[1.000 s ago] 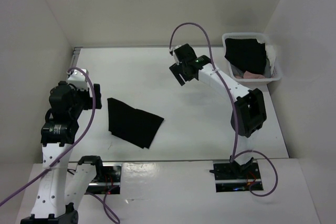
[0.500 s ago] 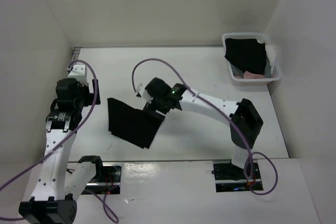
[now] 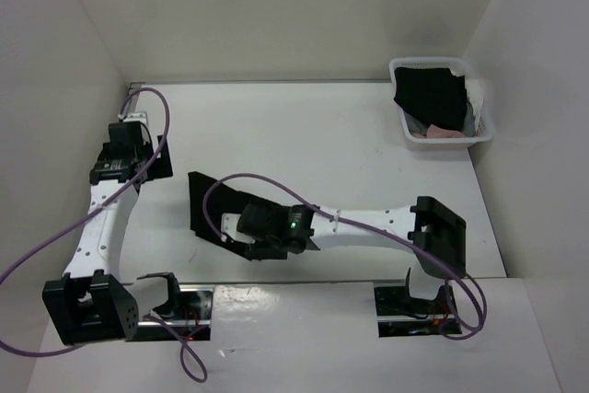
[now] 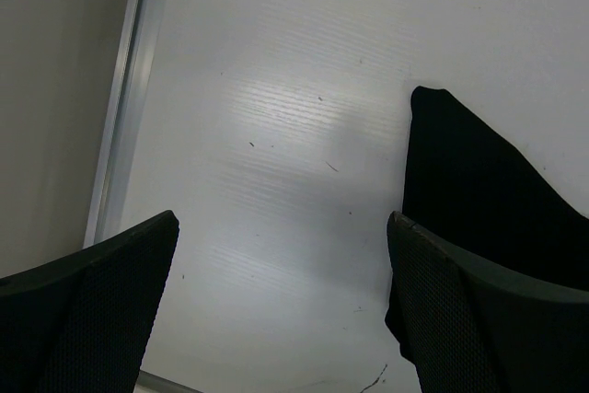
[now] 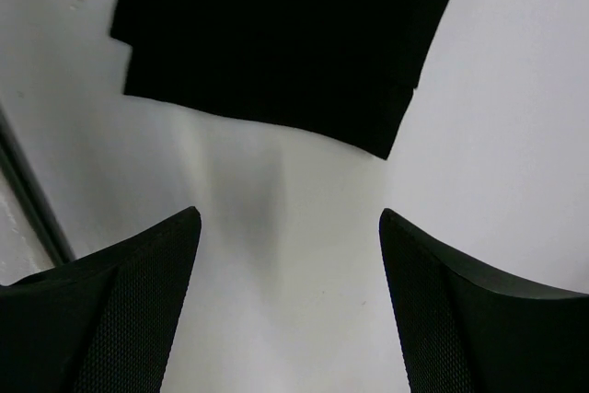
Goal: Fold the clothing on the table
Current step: Flatten the skirt out
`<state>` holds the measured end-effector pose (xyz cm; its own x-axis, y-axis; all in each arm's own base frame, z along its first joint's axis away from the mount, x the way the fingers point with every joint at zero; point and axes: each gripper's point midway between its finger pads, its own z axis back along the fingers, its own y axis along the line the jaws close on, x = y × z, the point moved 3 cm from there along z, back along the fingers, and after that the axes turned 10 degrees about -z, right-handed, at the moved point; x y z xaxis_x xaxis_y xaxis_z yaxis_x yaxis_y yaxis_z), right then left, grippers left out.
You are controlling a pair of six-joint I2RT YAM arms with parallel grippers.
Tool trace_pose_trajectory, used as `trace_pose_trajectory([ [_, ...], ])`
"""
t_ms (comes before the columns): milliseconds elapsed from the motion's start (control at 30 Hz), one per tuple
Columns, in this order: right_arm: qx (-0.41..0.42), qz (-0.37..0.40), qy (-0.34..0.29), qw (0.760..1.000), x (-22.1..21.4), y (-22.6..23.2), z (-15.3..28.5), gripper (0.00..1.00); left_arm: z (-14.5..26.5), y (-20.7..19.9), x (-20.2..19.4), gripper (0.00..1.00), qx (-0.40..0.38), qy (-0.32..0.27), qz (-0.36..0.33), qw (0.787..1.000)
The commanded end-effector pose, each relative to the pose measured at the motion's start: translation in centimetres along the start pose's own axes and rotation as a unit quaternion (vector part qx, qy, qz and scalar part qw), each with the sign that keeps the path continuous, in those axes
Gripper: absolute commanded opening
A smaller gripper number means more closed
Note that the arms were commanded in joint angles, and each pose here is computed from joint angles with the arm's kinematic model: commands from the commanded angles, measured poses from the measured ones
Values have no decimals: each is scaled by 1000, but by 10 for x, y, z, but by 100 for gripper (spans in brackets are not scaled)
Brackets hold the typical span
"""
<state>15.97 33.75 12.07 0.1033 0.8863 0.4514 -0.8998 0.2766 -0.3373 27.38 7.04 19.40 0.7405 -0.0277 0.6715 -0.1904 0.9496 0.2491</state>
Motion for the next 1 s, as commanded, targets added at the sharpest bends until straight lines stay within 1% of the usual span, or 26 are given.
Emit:
trace_pose_trajectory([
  [0,-34,22,-68,997,28,8,15,83,8,7,19,100,-2,-29,26,999],
  [67,-48,41,-73,995,28,19,13,83,2,6,16,100,-8,-18,22,1000],
  [100,-46,71,-78,993,32,35,13,83,-1,3,15,100,-16,-15,21,1000],
  [133,-52,83,-77,992,29,43,10,83,-1,5,15,100,-17,-14,25,999],
  [167,-70,117,-78,988,29,60,4,83,-6,3,10,100,-19,0,22,1000],
  [433,-59,121,-84,987,32,74,-12,83,-6,2,10,100,-25,0,17,1000],
  [700,-52,127,-74,988,24,83,-28,83,-4,2,11,100,-24,-5,18,1000],
  [867,-36,125,-72,989,22,88,-32,82,-1,3,12,100,-23,-9,19,1000],
  [967,-24,124,-69,990,20,93,-35,79,-1,3,12,100,-23,-9,19,1000],
])
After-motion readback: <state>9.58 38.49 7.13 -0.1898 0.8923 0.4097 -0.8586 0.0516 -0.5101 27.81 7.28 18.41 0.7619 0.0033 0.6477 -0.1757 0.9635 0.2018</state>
